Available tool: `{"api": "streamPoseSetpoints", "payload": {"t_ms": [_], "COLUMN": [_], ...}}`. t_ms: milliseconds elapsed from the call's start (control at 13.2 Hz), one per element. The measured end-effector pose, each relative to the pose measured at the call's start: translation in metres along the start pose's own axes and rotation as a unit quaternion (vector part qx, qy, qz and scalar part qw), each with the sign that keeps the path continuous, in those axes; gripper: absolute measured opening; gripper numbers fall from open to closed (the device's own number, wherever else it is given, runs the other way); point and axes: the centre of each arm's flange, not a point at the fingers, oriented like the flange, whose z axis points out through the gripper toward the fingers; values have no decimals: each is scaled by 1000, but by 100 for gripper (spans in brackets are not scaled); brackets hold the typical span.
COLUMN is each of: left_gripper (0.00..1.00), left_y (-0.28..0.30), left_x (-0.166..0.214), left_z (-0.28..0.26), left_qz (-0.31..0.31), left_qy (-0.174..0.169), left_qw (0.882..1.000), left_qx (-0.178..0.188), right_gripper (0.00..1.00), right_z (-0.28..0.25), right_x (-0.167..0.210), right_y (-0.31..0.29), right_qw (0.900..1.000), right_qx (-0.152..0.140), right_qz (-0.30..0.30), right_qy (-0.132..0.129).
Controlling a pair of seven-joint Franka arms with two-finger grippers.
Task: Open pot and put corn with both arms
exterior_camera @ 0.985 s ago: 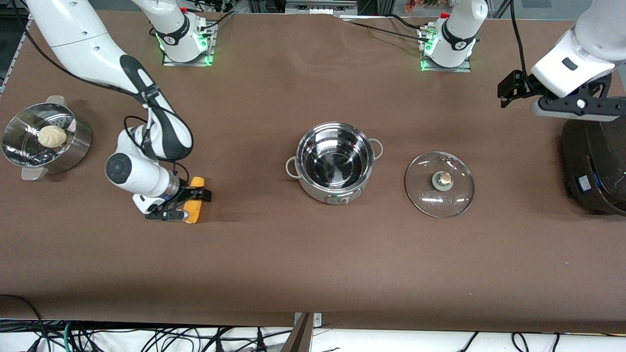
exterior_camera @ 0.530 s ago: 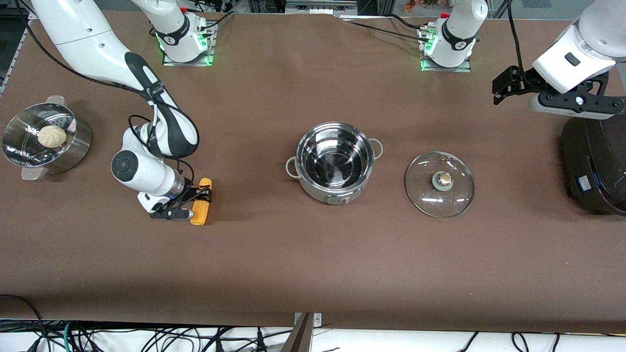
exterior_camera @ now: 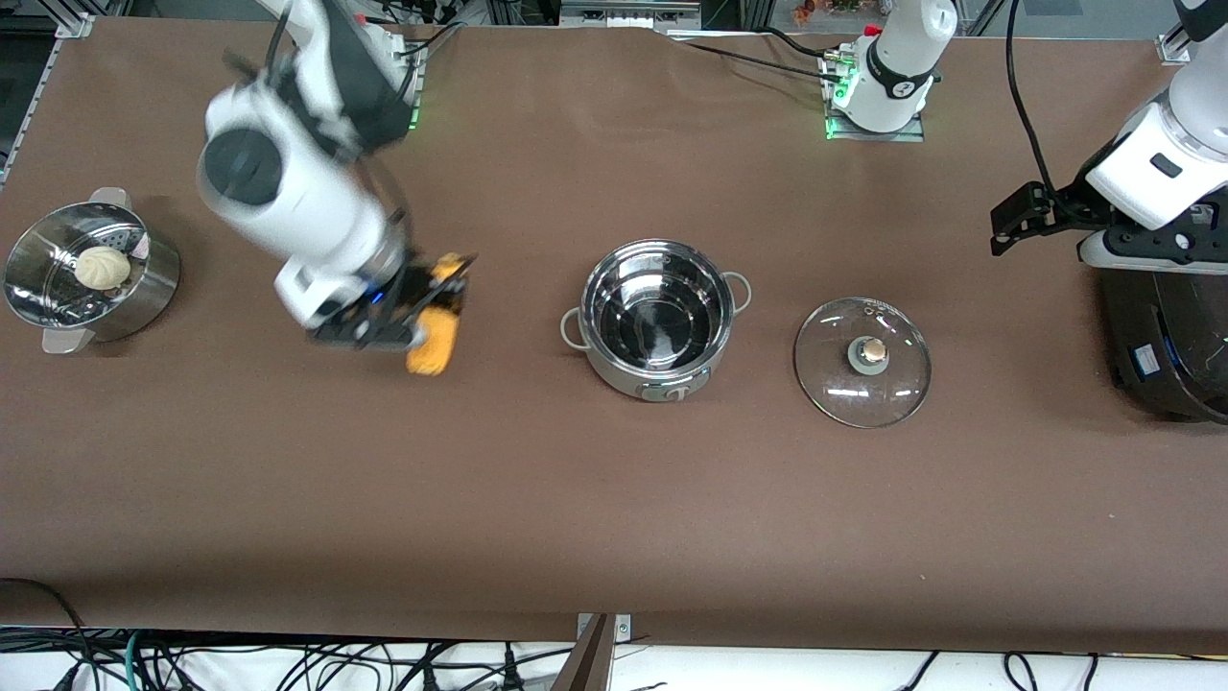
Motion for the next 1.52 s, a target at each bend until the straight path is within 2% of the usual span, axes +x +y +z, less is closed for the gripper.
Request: {"api": "streamPoseSetpoints", "payload": {"t_ms": [152,379,682,909,985,1136,1288,1439,1515], "left_gripper": [100,100,100,100,100,100,100,100,100], "left_y": [-6,-11,-11,-6,-6,-6,-6,-6,-7], "left_x": [0,-2,-3,-3,-4,-4,-4,-4,-4], "left_z": [0,0,-1,-1,-1,-1,-1,-1,-1], "left_qz": [-5,-10,-9,-5,-5,-6,-6,-6,-6], "left_qy": [-1,-7,-7,-7,-8,-9,-9,-9,-9], "left_qw": [1000,1000,1000,1000,1000,1000,1000,1000,1000], "left_qx": [0,0,0,0,0,1,1,1,1], "right_gripper": [33,33,33,33,38,59,82,100,100], "right_z": [10,97,204,225,225,226,216,160,115], "right_x": [-36,-44,-40,-41,-42,-45,-43,-26,-8], "right_y": [-80,-150,-179,-180,-181,-182,-178,-163,-141], "right_qw": [1000,1000,1000,1000,1000,1000,999,996,995], "right_qx": [1,-2,1,-4,-6,-17,-49,-80,-92], "right_qz": [3,21,21,19,16,8,4,14,14], "right_qy": [11,12,17,14,17,23,22,34,41]}}
